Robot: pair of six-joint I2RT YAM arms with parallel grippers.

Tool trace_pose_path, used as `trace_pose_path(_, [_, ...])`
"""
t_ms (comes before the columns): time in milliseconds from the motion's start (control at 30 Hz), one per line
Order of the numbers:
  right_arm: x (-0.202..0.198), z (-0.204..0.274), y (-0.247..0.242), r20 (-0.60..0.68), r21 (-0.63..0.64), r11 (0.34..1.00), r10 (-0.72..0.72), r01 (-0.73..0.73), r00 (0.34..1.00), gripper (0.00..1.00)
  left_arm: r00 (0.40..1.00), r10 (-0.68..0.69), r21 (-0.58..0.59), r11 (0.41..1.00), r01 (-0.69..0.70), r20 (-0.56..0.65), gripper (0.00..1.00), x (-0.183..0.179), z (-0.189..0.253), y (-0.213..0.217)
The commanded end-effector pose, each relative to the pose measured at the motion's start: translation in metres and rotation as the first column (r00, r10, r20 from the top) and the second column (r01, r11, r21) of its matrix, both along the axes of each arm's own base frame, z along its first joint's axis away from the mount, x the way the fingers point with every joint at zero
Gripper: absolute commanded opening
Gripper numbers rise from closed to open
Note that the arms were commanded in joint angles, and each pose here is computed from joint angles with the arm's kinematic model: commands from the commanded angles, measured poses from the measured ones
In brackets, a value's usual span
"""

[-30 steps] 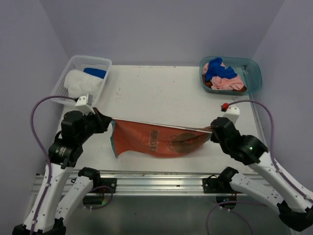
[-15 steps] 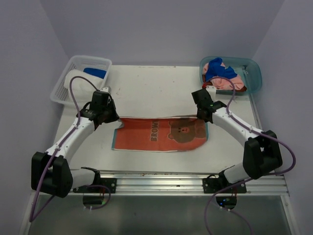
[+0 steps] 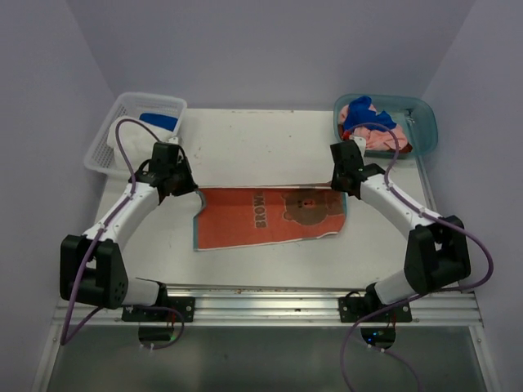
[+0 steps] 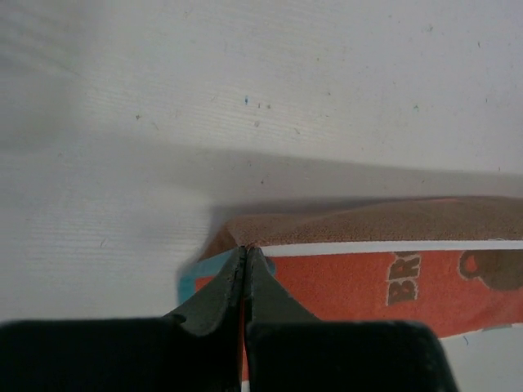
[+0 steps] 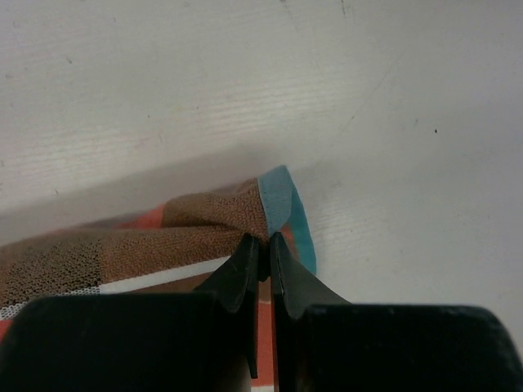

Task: Roll the towels
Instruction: Fold the towel

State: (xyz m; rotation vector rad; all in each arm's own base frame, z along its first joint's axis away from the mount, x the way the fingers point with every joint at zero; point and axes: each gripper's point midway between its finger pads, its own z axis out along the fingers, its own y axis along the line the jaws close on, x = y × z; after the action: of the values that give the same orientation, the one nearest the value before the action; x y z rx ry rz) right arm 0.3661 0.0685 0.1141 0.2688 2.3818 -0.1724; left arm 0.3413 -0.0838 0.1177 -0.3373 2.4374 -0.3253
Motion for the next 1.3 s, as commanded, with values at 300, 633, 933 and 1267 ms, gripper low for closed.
trace_pose_path(300, [-0.064,-0.003,-0.006,-0.015,0.098,0.995,0.018,-0.017,1.000,0.00,0.999,-0.004,0.106,0.994,0.000,0.044,0.00,-0.021,0.022,0.025])
trace_pose_path(633, [-0.090,-0.011,-0.007,-0.047,0.134,0.991,0.025,-0.019,0.999,0.00,1.000,0.027,0.073,0.997,-0.028,0.007,0.00,-0.048,0.010,0.025])
trace_pose_path(933, [-0.102,-0.016,-0.008,-0.066,0.143,0.990,0.025,-0.015,0.998,0.00,1.000,0.031,0.048,0.998,-0.031,-0.004,0.00,-0.060,0.007,0.023])
trace_pose_path(1267, [-0.111,-0.020,-0.010,-0.076,0.151,0.988,0.015,-0.004,0.997,0.00,0.999,0.037,0.049,0.998,-0.037,-0.008,0.00,-0.070,0.007,0.025])
